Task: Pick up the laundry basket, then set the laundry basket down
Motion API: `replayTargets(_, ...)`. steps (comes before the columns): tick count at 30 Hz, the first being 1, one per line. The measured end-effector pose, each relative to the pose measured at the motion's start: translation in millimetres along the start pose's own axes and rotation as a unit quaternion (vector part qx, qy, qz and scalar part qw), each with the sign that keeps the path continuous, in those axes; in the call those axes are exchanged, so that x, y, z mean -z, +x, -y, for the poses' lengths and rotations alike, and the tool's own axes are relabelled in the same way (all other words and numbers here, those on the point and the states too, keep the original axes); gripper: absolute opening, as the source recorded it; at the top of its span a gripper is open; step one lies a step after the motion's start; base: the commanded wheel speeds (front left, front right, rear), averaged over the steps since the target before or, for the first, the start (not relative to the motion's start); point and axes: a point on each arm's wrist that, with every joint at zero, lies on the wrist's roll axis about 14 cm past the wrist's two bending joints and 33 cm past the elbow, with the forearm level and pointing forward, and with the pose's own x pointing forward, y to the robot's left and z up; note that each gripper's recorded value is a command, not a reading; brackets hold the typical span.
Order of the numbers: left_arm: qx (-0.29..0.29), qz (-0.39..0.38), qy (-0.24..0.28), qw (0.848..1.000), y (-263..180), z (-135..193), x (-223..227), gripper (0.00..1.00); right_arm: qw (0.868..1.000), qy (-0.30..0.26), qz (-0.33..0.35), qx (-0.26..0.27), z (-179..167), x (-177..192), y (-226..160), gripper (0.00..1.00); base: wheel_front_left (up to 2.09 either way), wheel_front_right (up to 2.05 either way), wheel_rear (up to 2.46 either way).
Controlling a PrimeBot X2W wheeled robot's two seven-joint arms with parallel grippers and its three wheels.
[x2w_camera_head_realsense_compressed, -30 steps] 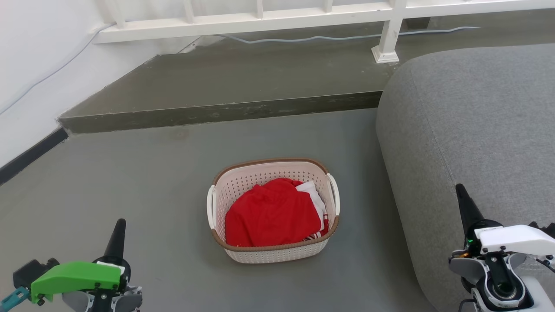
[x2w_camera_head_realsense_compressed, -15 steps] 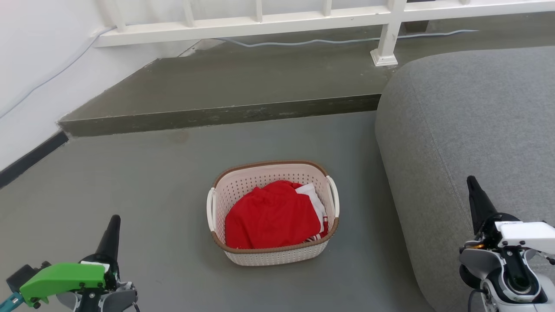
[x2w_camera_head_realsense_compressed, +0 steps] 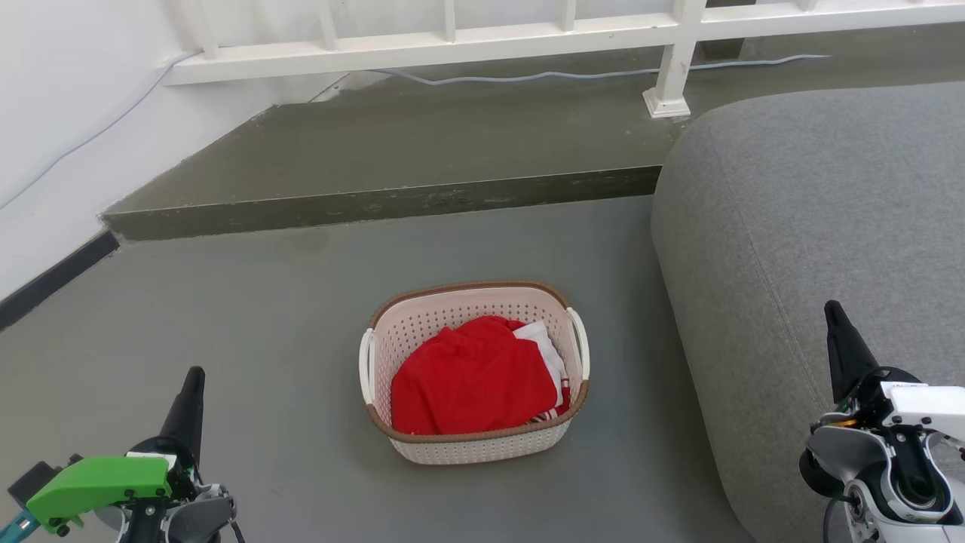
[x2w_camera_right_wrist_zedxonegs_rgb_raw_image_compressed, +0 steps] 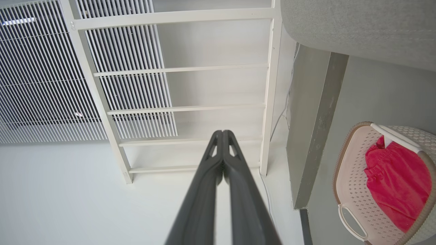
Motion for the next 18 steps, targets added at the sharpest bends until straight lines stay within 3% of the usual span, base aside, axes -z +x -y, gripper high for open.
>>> replayTargets(18,0.000,0.000,0.000,1.000,0.1,0.3,-0.1,0.00,1.000,0.000,-0.001,0.001,1.5,-0.3,0.2,0.00,0.00,0.00,0.00)
